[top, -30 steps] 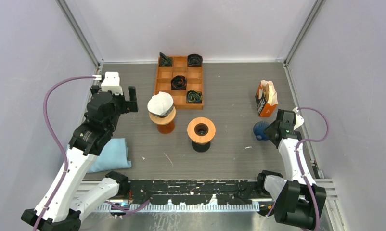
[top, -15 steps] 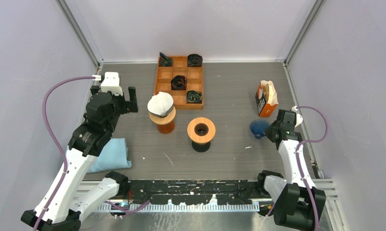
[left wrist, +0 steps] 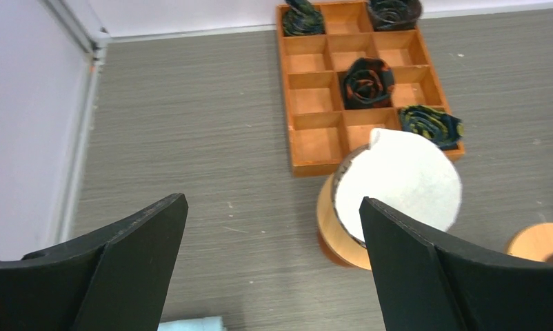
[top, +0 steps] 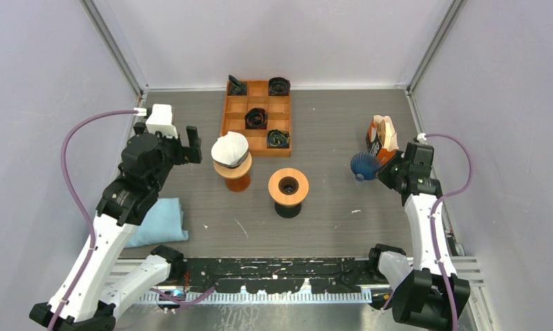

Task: Place the coffee filter in the dripper
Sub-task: Pick up the coffee dripper from the center of the board, then press the coffee dripper onto the connecting ring.

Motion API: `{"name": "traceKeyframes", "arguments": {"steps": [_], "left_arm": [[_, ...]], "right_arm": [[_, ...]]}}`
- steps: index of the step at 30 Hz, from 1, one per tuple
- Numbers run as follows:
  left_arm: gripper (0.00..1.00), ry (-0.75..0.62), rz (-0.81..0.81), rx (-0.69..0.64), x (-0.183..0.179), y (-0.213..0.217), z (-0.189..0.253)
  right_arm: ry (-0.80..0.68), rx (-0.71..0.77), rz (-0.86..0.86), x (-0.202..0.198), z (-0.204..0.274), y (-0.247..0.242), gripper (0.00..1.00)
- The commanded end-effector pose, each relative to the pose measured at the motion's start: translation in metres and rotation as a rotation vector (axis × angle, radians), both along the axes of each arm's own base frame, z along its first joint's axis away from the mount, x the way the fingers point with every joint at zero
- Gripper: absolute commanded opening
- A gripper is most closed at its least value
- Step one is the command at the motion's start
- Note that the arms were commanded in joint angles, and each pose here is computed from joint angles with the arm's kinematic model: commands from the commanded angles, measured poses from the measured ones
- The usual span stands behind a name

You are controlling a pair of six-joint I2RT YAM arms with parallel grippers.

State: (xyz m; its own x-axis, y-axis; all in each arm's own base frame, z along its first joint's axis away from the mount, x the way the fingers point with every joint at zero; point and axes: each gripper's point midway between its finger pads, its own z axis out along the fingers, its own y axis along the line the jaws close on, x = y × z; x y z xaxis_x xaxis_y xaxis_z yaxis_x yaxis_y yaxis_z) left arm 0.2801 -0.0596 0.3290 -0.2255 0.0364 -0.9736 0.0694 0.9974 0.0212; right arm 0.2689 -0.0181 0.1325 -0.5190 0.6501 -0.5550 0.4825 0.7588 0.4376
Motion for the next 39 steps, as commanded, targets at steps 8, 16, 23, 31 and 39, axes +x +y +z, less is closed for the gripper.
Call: {"name": "traceKeyframes", "arguments": {"steps": [8, 16, 23, 31, 39], "left_arm": [[0.99, 0.138, -0.217, -0.28, -0.024, -0.055, 0.009], [1.0, 0.318, -0.412, -0.534, -0.053, -0.107, 0.001], [0.98, 0.343, -0.436, -0.634, -0.065, -0.119, -0.003], [0.92, 0.364, -0.494, -0.682, -0.071, -0.156, -0.013], [0.84, 0.38, -0.516, -0.638, -0.072, -0.189, -0.021]], "right_arm": [[-0.22, 0.083, 0.246, 0.016, 0.099, 0.045, 0.01], [-0.266, 0.111, 0.398, 0.008, 0.129, 0.087, 0.01], [-0.276, 0.128, 0.513, 0.001, 0.14, 0.125, 0.01], [-0.282, 0.154, 0.657, -0.012, 0.145, 0.173, 0.01], [-0.258, 0.135, 0.761, -0.018, 0.143, 0.208, 0.01]]}}
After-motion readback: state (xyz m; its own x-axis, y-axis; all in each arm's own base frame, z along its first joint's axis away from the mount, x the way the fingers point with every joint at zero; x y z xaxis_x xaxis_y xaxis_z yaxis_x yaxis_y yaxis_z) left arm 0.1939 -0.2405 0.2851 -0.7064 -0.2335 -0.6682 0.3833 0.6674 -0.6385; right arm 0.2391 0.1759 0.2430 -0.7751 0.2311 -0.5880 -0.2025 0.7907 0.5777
